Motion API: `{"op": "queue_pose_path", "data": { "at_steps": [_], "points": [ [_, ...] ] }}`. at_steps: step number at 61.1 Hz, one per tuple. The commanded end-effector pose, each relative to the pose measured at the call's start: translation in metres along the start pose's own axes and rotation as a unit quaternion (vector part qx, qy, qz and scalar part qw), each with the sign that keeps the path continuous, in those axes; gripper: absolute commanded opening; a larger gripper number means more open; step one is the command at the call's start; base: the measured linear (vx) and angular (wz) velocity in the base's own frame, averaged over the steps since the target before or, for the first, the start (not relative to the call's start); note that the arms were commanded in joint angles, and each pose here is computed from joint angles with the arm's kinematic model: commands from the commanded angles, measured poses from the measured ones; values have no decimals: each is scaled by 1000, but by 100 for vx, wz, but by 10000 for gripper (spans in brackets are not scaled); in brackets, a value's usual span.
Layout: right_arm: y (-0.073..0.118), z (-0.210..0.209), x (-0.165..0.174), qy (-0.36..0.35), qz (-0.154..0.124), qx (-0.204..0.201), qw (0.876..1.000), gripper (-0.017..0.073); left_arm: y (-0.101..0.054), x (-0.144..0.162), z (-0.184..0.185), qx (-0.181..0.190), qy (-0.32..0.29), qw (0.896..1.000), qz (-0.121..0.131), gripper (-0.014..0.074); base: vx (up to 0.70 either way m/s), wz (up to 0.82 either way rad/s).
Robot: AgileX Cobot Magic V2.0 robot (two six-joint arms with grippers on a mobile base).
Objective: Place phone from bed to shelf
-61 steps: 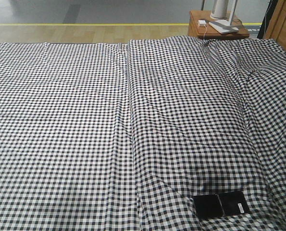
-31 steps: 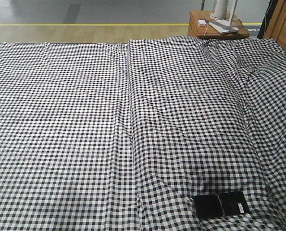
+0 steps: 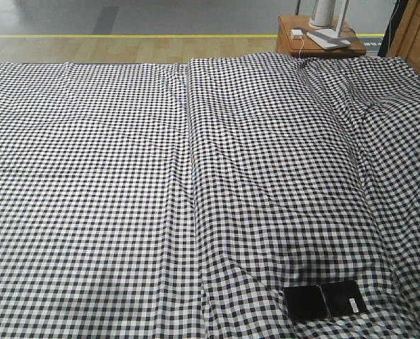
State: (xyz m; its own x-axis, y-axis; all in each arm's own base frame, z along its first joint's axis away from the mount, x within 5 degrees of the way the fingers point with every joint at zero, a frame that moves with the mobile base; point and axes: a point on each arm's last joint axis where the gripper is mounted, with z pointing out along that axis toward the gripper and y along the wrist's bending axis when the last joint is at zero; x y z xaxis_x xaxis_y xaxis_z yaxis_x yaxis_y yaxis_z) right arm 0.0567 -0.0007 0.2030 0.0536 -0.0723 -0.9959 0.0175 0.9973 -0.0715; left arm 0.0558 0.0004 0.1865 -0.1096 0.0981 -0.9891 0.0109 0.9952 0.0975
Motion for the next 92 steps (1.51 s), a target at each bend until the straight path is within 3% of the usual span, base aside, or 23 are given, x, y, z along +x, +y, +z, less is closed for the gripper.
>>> {"op": "queue_pose_path", "data": {
  "at_steps": [1, 8, 20, 26, 31, 41, 51, 59, 71, 79, 92],
  "points": [
    [-4, -4, -23, -122, -4, 25, 992, -3, 1, -15, -3, -1, -50, 999, -5, 1, 0, 0],
    [-8, -11, -52, -212, -4, 40, 976, -3, 1, -15, -3, -1, -50, 999, -5, 1, 0, 0],
    [-12, -32, -116, -298, 0, 45, 954, -3, 1, -15, -3, -1, -50, 999, -5, 1, 0, 0],
    [-14, -33, -144, -285, 12, 38, 958, -3, 1, -15, -3, -1, -50, 999, -5, 1, 0, 0],
    [-14, -29, -168, -253, 16, 28, 967, -3, 1, -15, -3, -1, -50, 999, -5, 1, 0, 0],
    [-13, 5, -197, -116, 12, -1, 993, 4, 1, -15, -3, -1, -50, 999, -5, 1, 0, 0],
    [-11, 50, -199, 10, 12, -21, 1000, 63, 1, -15, -3, -1, -50, 999, -5, 1, 0, 0],
    [-9, 78, -183, 96, 13, -32, 995, 190, 1, -15, -3, -1, -50, 999, -5, 1, 0, 0],
    [-5, 106, -151, 227, 14, -50, 972, 529, 1, -15, -3, -1, -50, 999, -5, 1, 0, 0],
    [-4, 117, -140, 265, 13, -54, 962, 708, 1, -15, -3, -1, -50, 999, -5, 1, 0, 0],
    [-3, 128, -128, 305, 12, -59, 951, 717, 1, -15, -3, -1, -50, 999, -5, 1, 0, 0]
  ]
}}
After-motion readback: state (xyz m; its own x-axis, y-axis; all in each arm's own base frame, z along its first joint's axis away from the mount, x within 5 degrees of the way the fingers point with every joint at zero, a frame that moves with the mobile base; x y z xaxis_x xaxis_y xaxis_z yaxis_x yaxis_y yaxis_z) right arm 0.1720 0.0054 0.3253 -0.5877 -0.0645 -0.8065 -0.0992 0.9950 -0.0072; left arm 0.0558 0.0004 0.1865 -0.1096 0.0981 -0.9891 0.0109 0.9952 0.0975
